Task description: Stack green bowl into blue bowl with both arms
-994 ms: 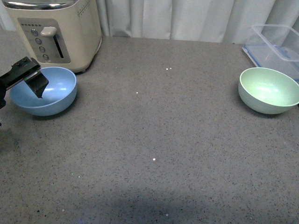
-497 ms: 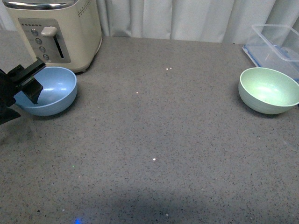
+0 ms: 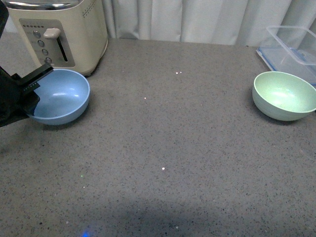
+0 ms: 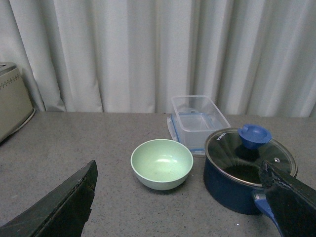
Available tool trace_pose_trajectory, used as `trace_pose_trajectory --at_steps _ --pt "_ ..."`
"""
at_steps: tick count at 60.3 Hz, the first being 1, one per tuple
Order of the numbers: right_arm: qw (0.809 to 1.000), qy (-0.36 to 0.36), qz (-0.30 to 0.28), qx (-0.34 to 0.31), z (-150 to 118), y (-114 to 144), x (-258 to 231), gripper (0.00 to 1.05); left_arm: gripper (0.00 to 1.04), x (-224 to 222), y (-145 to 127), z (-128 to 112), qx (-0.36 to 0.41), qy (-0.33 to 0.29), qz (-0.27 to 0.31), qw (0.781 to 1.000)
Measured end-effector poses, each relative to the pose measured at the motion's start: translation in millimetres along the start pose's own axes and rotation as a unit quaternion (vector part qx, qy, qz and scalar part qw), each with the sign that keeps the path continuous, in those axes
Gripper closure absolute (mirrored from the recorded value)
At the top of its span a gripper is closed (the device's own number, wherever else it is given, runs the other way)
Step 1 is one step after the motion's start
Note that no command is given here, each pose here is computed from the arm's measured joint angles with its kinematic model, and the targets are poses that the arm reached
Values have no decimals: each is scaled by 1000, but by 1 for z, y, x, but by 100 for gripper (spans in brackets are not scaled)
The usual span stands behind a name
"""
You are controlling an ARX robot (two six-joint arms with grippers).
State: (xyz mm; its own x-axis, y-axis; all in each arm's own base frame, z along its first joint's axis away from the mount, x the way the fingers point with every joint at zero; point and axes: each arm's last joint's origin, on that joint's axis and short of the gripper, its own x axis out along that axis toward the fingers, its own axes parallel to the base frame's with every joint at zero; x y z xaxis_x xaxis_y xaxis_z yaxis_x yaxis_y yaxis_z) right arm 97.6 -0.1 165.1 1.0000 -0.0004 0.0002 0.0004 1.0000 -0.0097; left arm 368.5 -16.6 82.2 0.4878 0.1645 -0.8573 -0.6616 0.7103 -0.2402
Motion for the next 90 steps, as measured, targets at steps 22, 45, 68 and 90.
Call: trace_pose_trajectory --at_steps 22,45,68,90 --pt "1000 0 0 0 0 0 0 9 101 -57 -69 -95 128 105 -90 982" --pt "1000 0 0 0 0 0 0 9 101 -74 -77 -154 172 134 -102 971" --pt "1000 0 0 0 0 0 0 9 101 -67 -75 -164 170 147 -97 969" --pt "1000 0 0 0 0 0 0 9 49 -64 -73 -152 147 134 -106 974"
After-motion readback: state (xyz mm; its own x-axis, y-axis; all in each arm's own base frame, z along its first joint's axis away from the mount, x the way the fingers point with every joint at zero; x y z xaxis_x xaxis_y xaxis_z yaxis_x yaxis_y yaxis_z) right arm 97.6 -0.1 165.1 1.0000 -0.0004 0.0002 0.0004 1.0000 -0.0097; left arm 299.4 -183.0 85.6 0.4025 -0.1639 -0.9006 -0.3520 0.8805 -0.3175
